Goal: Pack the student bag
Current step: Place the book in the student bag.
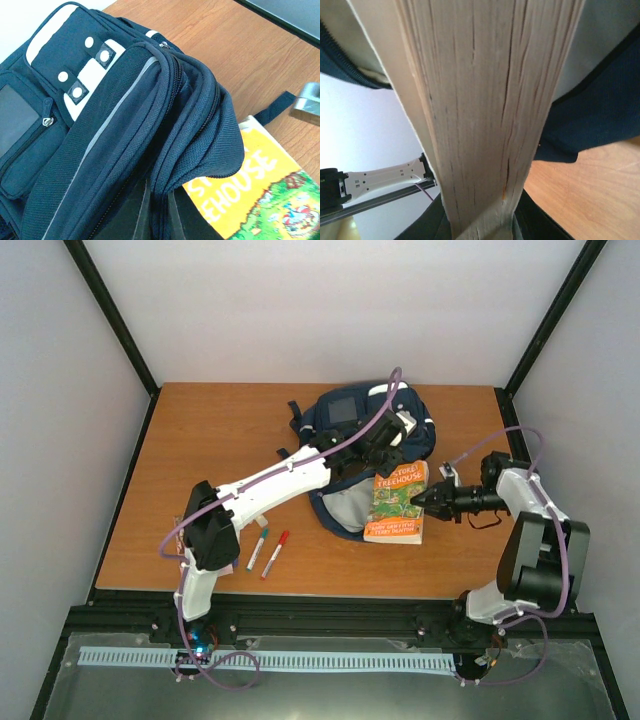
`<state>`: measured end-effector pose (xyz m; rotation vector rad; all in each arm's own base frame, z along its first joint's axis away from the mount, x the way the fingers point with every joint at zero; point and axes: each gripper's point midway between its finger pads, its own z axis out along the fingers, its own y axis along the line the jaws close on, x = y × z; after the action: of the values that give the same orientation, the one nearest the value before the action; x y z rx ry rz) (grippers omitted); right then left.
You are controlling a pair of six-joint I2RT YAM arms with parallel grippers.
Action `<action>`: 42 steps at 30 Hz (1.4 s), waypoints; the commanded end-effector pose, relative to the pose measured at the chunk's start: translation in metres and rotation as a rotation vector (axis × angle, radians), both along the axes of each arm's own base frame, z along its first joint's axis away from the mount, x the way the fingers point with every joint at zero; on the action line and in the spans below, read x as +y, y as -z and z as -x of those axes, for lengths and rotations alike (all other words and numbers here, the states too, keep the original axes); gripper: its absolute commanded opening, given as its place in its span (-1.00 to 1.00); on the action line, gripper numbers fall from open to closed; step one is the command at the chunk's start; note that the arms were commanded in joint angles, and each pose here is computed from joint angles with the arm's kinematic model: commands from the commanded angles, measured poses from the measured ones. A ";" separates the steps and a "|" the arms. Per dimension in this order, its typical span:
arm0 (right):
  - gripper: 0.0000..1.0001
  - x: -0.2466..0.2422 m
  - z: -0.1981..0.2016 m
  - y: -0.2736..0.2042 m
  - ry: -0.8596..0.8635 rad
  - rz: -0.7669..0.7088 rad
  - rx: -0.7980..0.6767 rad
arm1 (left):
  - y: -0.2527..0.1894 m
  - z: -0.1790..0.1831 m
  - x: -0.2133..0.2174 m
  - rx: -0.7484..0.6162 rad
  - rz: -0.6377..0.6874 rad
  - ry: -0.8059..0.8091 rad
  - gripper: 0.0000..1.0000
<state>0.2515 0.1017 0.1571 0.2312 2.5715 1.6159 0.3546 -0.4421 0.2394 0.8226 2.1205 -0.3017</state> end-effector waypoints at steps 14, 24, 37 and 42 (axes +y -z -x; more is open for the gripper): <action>-0.95 0.030 -0.081 0.043 -0.133 -0.079 -0.048 | -0.077 -0.001 -0.010 -0.094 0.224 0.016 -0.99; -0.83 0.033 -0.113 0.078 -0.139 -0.017 -0.013 | -0.066 -0.001 -0.013 -0.078 0.202 0.028 -0.99; 0.10 0.005 -0.090 0.052 -0.118 0.307 -0.217 | -0.051 0.005 -0.003 -0.018 0.180 0.000 -0.99; 0.13 -0.002 -0.075 0.029 -0.133 0.400 -0.356 | -0.049 0.009 0.008 0.025 0.149 -0.040 -0.99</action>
<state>0.3335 0.1061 0.1128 -0.1057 2.6492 1.1722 0.3501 -0.4434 0.2302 0.8018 2.1586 -0.3689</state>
